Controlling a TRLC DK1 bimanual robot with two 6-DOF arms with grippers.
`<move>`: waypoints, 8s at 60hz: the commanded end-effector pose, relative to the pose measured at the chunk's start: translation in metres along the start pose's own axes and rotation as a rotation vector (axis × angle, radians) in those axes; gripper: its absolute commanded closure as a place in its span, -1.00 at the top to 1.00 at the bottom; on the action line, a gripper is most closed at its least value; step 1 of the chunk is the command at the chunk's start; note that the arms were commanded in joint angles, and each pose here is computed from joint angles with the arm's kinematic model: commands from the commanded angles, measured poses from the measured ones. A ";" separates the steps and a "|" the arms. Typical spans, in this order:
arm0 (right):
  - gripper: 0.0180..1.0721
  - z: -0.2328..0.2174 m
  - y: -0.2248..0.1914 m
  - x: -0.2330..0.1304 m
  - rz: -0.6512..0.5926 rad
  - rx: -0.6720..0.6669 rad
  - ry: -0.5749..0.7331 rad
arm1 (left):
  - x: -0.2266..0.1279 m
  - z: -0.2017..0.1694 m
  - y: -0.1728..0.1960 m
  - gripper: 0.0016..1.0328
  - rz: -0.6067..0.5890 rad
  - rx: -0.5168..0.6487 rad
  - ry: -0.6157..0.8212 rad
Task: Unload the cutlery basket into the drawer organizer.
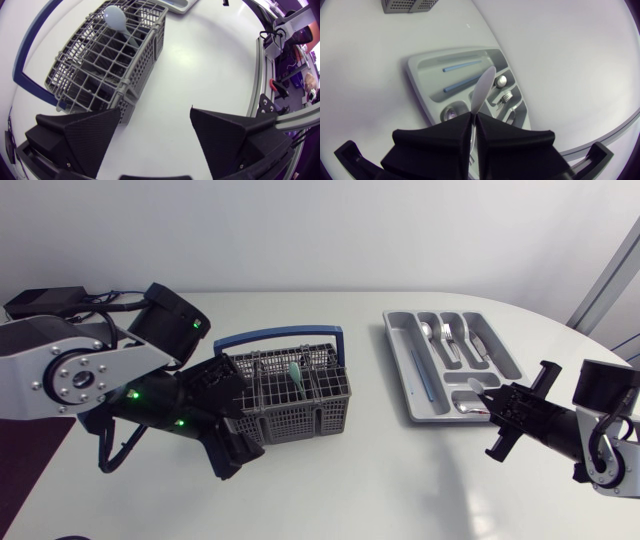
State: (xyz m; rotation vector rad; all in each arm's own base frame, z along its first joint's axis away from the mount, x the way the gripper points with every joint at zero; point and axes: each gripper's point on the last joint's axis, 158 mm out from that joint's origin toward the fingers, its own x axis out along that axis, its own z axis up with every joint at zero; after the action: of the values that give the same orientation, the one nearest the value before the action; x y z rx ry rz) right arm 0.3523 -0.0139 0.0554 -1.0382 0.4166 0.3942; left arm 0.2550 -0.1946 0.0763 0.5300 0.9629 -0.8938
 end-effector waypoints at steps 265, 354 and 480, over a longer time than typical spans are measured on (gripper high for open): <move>0.75 0.158 0.058 -0.058 0.321 0.278 -0.241 | -0.033 0.072 0.070 0.67 0.244 -0.285 -0.177; -0.09 0.369 0.122 0.029 0.484 0.603 -0.259 | -0.059 -0.007 0.102 0.84 0.269 -0.344 -0.266; -0.89 0.366 0.023 -0.041 0.604 0.980 -0.506 | -0.058 -0.014 0.103 0.84 0.235 -0.344 -0.292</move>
State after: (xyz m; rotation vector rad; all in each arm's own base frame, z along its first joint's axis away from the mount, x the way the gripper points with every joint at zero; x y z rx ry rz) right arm 0.3655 0.3212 0.2212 0.1473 0.3745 0.8525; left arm 0.3219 -0.1029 0.1225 0.1938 0.7547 -0.5421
